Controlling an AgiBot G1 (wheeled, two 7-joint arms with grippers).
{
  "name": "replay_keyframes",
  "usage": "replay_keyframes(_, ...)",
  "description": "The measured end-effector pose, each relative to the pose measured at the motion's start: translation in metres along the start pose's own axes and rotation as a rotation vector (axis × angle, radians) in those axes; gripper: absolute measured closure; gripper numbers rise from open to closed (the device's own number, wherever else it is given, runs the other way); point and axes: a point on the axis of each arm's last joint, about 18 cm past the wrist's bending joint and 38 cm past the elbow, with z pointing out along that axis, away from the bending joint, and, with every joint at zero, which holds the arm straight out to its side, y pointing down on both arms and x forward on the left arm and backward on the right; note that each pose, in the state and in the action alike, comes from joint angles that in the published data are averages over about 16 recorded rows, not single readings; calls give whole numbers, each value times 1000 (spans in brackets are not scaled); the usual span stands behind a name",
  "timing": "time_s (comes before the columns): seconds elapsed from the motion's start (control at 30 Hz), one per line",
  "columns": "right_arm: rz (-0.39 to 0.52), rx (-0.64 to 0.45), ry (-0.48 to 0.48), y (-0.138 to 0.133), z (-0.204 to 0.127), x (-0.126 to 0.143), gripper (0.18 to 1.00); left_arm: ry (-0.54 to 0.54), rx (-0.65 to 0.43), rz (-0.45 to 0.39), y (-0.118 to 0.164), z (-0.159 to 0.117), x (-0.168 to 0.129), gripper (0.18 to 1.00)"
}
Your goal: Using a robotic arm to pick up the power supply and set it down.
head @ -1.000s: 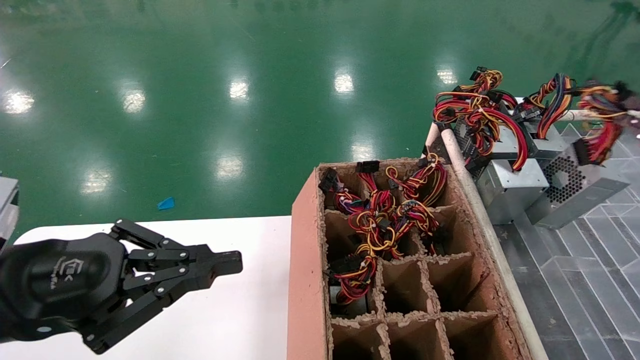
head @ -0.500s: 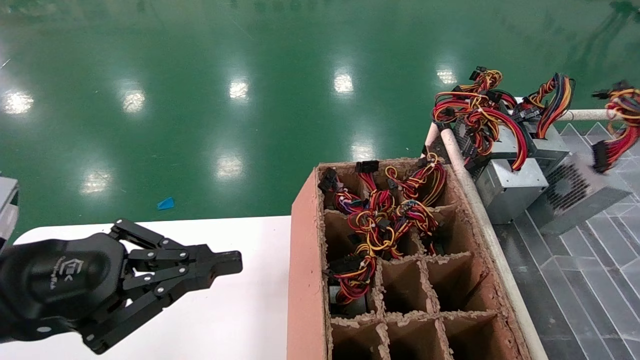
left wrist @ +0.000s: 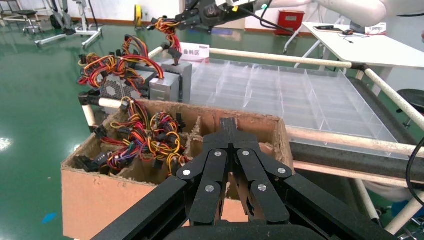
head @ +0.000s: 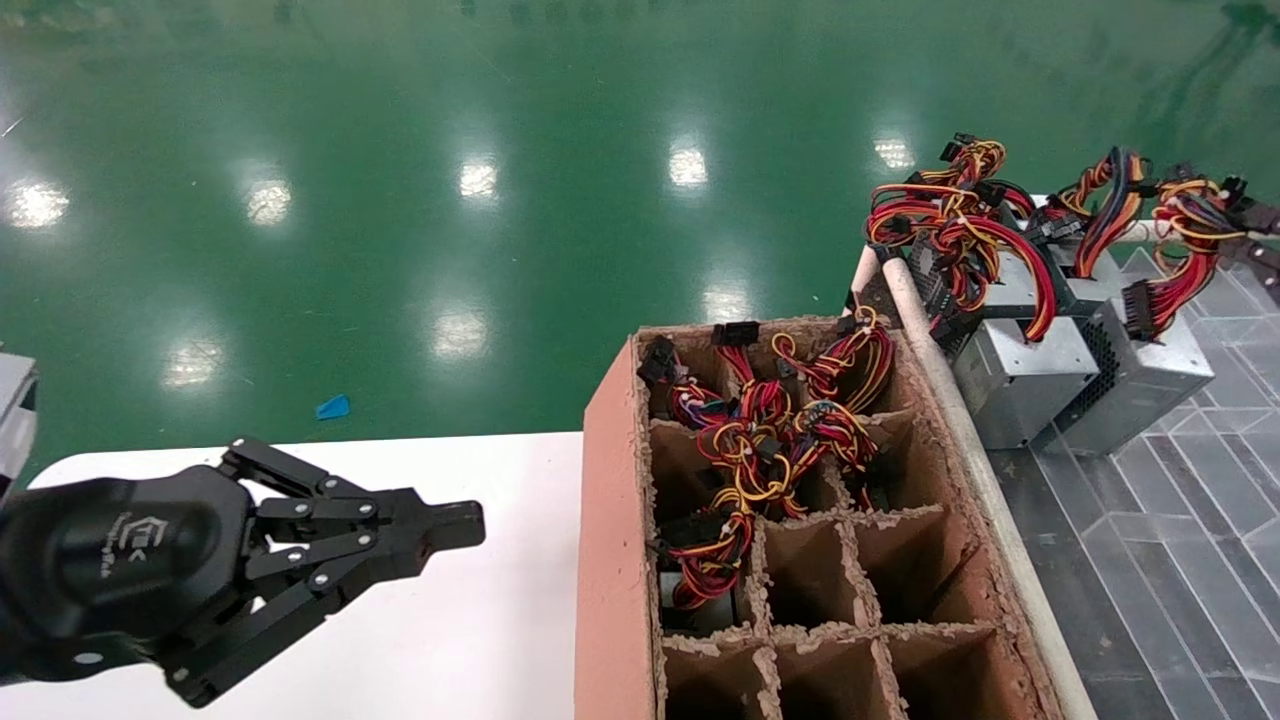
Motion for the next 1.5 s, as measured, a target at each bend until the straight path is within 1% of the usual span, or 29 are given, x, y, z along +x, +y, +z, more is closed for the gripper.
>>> replay_keyframes(0.33,32,37,-18,-1,13,-13,977,0,0,0,0,0,0,993)
replay_keyframes(0.67,34,34,-34,0,14,-10,967,0,0,0,0,0,0,993)
replay_keyframes(0.87,18,29,-56,-1,11,-8,932,0,0,0,0,0,0,993)
replay_keyframes(1.07,-23,32,-82,-4,5,-5,866,0,0,0,0,0,0,993)
replay_keyframes(1.27,-66,43,-96,-10,-1,1,762,0,0,0,0,0,0,993)
replay_keyframes(1.37,-70,58,-103,-15,-2,2,690,0,0,0,0,0,0,993)
replay_keyframes(1.5,-52,88,-113,-24,0,0,603,0,0,0,0,0,0,993)
